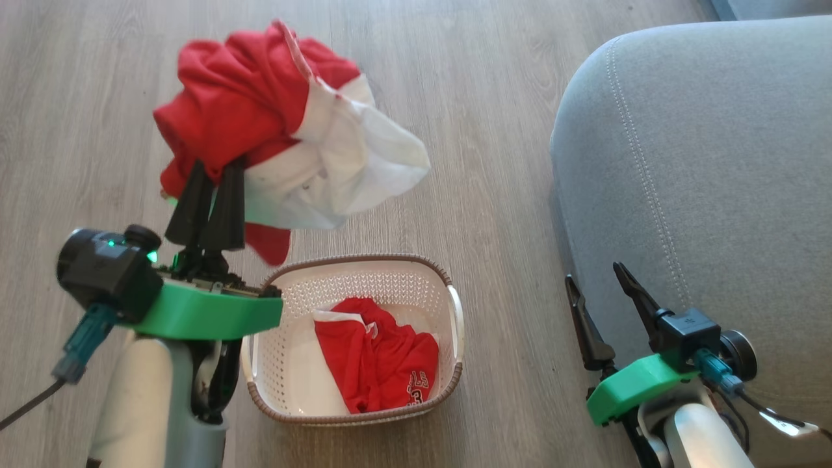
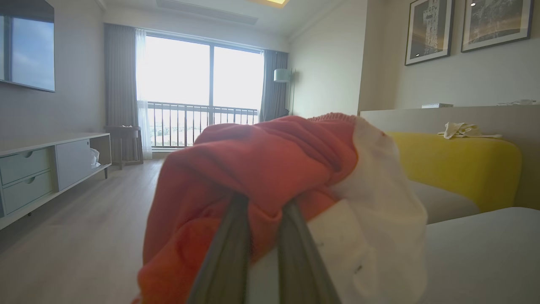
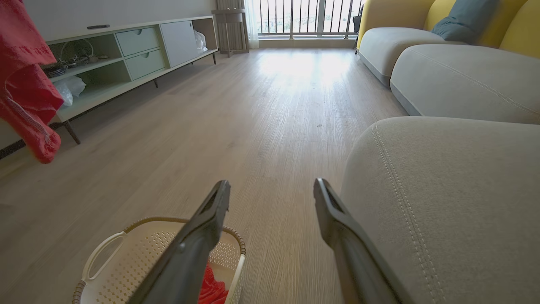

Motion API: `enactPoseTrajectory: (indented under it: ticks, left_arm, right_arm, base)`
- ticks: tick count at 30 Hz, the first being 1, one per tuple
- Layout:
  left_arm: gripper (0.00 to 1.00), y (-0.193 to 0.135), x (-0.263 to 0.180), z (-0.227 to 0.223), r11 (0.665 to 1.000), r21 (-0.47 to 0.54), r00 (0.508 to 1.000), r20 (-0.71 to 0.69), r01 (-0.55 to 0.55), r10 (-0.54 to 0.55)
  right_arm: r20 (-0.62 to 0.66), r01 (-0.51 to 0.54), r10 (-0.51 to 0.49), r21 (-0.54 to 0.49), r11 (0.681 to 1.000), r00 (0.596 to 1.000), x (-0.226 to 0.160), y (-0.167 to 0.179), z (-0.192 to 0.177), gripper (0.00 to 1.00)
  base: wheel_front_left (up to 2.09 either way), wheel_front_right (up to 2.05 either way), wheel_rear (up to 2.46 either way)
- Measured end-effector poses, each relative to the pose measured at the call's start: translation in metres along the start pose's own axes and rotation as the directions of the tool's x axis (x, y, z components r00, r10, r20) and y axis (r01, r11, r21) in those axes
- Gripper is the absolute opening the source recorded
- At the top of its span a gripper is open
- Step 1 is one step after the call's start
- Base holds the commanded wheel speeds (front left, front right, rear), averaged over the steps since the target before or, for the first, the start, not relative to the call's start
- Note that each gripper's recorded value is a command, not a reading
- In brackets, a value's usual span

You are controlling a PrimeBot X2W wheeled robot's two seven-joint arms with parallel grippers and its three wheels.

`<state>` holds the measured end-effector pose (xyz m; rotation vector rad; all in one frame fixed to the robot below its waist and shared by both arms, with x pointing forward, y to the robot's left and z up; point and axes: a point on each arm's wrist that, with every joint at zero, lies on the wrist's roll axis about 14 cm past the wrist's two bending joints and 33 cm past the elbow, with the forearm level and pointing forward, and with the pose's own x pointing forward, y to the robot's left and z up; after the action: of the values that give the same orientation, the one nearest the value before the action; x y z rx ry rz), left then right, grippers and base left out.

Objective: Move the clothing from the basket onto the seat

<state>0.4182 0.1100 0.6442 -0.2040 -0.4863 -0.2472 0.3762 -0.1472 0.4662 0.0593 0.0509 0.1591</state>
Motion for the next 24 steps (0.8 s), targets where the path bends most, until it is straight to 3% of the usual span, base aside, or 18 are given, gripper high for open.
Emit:
enactPoseTrajectory:
  ticks: [8, 24]
  left_arm:
    - [0.00, -0.029, 0.004, 0.020, 0.996, -0.048, 0.995, 0.069, 0.081, -0.078]
    - [0.00, -0.094, -0.025, -0.018, 0.953, -0.135, 0.959, -0.051, 0.270, -0.279]
  right_arm:
    - [0.036, -0.003, 0.003, -0.004, 1.000, 0.999, 0.001, 0.001, 0.011, 1.00]
    - [0.042, -0.024, 0.025, -0.030, 0.999, 0.999, 0.009, 0.006, 0.013, 1.00]
  base:
    - [0.00, 0.00, 0.00]
    - [0.00, 0.00, 0.00]
